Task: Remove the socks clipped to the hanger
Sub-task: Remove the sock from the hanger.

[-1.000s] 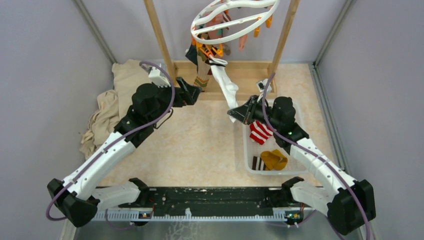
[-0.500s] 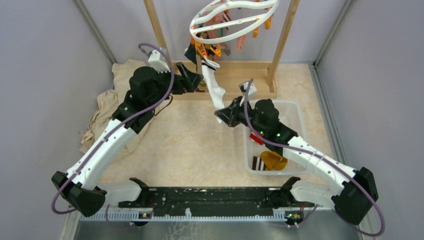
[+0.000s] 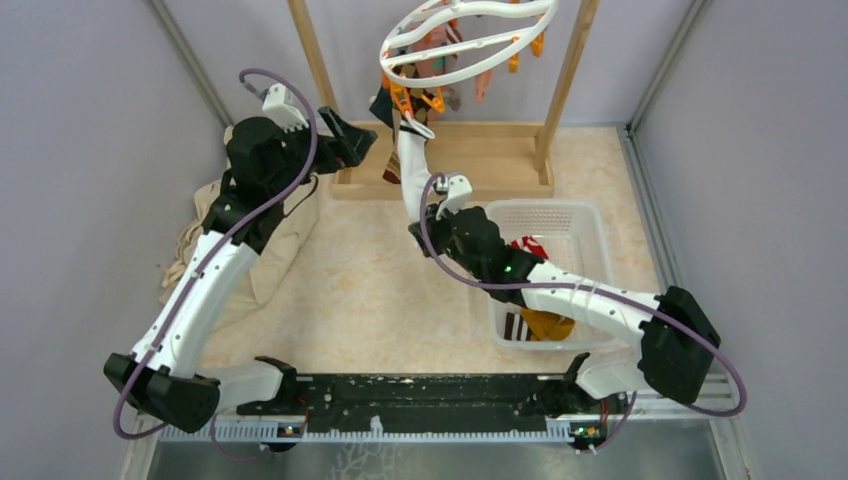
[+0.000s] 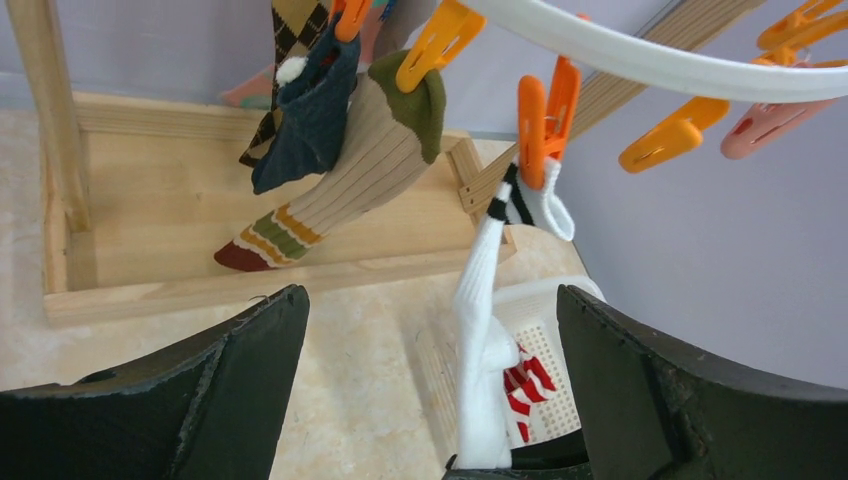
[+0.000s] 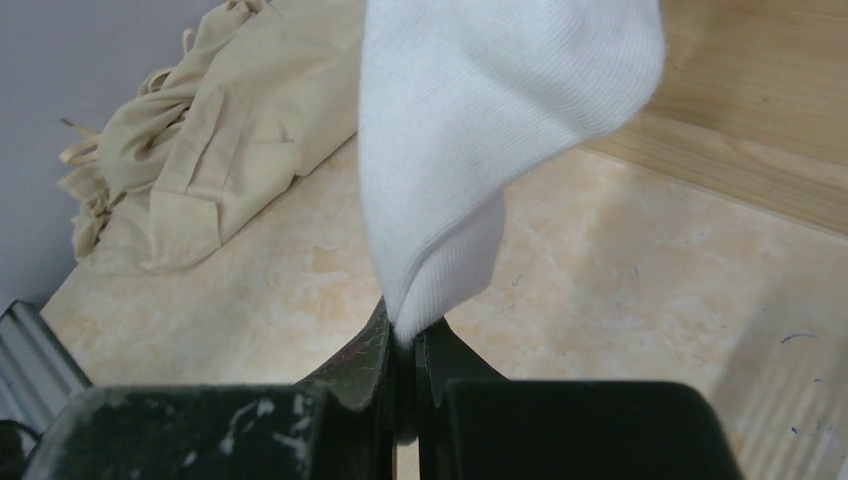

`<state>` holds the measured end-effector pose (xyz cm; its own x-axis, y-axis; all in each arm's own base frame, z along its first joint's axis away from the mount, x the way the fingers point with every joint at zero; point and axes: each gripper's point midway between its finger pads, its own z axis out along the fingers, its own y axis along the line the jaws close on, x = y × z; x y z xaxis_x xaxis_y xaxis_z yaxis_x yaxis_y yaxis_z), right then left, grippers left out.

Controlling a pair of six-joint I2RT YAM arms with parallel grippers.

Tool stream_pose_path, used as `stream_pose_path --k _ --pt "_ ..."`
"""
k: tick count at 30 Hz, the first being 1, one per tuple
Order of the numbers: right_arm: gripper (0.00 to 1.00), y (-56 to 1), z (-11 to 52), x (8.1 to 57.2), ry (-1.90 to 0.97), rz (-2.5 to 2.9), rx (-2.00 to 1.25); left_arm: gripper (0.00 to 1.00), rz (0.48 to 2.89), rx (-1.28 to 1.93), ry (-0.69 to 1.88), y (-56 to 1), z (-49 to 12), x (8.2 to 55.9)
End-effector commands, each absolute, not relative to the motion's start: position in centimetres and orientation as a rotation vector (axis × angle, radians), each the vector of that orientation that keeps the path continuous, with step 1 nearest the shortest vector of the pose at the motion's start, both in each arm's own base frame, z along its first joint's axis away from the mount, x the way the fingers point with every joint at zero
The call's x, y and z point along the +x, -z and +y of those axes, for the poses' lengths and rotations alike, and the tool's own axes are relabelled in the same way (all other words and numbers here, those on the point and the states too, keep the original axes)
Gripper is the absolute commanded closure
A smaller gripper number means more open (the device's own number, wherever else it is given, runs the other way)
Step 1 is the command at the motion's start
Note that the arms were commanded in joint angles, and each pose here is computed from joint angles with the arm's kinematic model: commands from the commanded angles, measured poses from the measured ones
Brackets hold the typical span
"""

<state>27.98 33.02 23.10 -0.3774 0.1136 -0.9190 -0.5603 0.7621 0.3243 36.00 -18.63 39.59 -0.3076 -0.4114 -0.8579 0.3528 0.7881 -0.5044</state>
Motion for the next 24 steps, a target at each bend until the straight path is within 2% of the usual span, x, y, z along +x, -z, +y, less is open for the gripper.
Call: stream_pose_path --k 1,12,18,24 --pt "1.0 -27.0 33.4 29.9 -0.651 1.703 -0.253 0.01 1.631 0.013 0.835 -43.0 -19.5 35.9" --pt "1.0 -27.7 33.7 31.5 -0.434 1.686 -0.241 0.06 1.621 0.065 1.011 -43.7 -23.0 37.6" --pt "1.0 -25.8 33.4 31.4 -0.412 1.699 -0.249 0.09 1.602 0.046 0.996 -44.2 -23.8 38.9" --pt "1.0 -25.9 33.3 31.2 -0.416 1.686 -0.261 0.09 1.572 0.041 0.869 -45.1 -24.9 40.9"
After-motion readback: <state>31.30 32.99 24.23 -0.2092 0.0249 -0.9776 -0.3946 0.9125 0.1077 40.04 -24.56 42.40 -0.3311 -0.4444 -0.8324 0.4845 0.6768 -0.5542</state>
